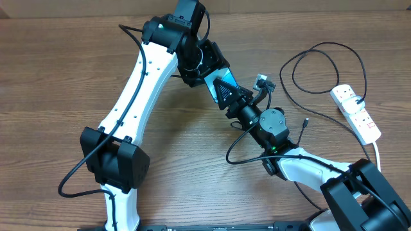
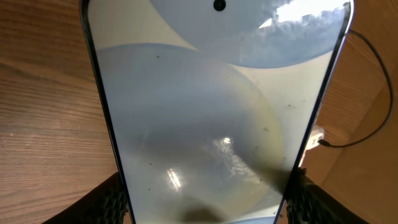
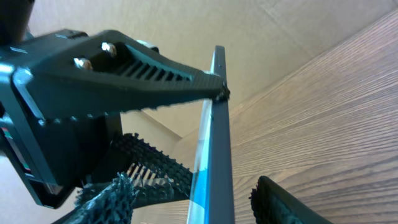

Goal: Plug charger to phone and switch on socket

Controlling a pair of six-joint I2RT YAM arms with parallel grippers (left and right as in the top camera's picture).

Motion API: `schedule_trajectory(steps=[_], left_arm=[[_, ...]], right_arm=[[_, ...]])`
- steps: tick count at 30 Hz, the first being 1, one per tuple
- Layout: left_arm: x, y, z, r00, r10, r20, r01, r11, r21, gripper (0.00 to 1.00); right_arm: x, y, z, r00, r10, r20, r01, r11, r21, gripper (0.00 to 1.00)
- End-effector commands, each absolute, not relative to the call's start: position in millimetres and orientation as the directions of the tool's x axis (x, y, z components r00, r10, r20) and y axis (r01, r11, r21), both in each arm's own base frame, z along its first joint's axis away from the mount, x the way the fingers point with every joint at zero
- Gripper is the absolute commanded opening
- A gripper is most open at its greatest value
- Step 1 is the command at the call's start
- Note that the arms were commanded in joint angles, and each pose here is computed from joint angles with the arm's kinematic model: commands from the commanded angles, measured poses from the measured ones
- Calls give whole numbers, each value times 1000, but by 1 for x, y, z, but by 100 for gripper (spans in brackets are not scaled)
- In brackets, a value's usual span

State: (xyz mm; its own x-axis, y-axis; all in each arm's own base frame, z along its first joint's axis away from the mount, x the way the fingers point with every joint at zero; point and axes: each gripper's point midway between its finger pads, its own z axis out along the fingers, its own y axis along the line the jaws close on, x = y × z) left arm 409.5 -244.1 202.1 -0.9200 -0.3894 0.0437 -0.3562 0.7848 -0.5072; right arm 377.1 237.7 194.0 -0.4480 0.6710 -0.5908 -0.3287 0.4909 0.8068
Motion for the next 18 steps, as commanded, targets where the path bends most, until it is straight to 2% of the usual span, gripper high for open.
schedule_trajectory(steps=[1,7,10,18], left_arm=[[406,-260,223,-929,-366,49,-327,754,-570,33],[400,-269,223,-937,-346,50,-311,760,-571,33],[398,-272,223,-940,-338,50,-304,763,-571,33],[396,-271,221,-941,-336,48,-304,770,-561,34]], right_arm=[[383,237,203,-418,689,-591,-332,490,806,58],[383,237,204,-417,690,-591,-335,488,806,44],[383,237,204,-417,690,-591,-335,488,806,41],[382,237,204,-418,690,-591,-335,488,806,25]])
